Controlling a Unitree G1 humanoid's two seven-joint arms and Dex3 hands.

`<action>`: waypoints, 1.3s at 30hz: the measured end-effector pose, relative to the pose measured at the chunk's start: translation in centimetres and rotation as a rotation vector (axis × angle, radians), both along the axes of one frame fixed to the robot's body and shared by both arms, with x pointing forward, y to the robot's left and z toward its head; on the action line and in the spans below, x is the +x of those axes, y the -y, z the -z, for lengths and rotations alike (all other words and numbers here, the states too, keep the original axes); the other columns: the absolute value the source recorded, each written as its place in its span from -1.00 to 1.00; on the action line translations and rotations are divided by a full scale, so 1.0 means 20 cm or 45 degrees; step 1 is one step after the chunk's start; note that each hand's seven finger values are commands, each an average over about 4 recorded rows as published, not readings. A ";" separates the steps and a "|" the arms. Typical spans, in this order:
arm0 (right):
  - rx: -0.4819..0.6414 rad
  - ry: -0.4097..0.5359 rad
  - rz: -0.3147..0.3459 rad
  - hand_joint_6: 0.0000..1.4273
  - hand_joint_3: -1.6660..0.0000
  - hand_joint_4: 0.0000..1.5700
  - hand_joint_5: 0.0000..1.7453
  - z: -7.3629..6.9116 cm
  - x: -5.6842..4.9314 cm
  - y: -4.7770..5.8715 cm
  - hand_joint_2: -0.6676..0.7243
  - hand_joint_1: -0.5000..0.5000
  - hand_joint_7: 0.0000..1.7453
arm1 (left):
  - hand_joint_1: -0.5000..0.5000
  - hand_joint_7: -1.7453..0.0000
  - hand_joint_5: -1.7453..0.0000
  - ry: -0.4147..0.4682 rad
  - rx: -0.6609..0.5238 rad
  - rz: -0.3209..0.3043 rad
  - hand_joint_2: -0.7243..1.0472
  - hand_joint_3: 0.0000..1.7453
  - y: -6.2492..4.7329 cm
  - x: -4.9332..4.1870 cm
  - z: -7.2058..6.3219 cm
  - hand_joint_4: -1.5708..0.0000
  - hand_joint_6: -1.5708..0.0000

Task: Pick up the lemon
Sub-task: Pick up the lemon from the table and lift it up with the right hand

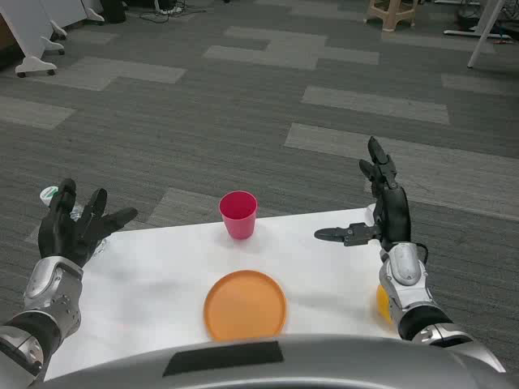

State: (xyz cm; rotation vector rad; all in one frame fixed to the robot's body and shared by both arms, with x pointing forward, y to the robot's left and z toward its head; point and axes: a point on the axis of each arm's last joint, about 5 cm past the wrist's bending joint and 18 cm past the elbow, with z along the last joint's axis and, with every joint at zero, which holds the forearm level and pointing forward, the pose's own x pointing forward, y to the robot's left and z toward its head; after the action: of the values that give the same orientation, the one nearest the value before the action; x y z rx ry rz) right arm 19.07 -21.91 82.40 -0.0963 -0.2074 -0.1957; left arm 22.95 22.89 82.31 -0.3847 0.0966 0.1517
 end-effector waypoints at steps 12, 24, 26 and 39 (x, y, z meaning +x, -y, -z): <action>-0.041 -0.023 -0.094 -1.00 0.62 -1.00 -0.44 -0.02 0.03 0.03 0.27 -0.17 -1.00 | 1.00 1.00 1.00 0.001 0.005 0.000 1.00 -0.90 -0.01 0.000 0.00 1.00 1.00; -0.035 -0.019 -0.079 -1.00 0.67 -1.00 -0.44 -0.02 0.03 0.04 0.27 -0.17 -1.00 | 1.00 1.00 1.00 0.001 0.006 0.000 1.00 -0.90 -0.01 0.000 0.00 1.00 1.00; -0.032 -0.016 -0.069 -1.00 0.71 -1.00 -0.44 -0.02 0.02 0.04 0.27 -0.17 -1.00 | 1.00 1.00 1.00 0.001 0.006 0.001 1.00 -0.90 -0.01 0.000 0.00 1.00 1.00; -0.017 -0.056 0.007 -1.00 0.86 -1.00 -0.39 0.01 -0.06 0.10 0.59 0.04 -1.00 | 1.00 1.00 1.00 -0.007 0.019 0.031 1.00 -0.90 0.01 0.005 0.00 1.00 1.00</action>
State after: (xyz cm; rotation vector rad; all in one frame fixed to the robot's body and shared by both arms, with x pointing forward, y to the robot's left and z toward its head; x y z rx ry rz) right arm 17.85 -23.88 82.17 -0.1145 -0.1647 -0.1975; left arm 23.05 22.77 82.36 -0.3677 0.1051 0.1290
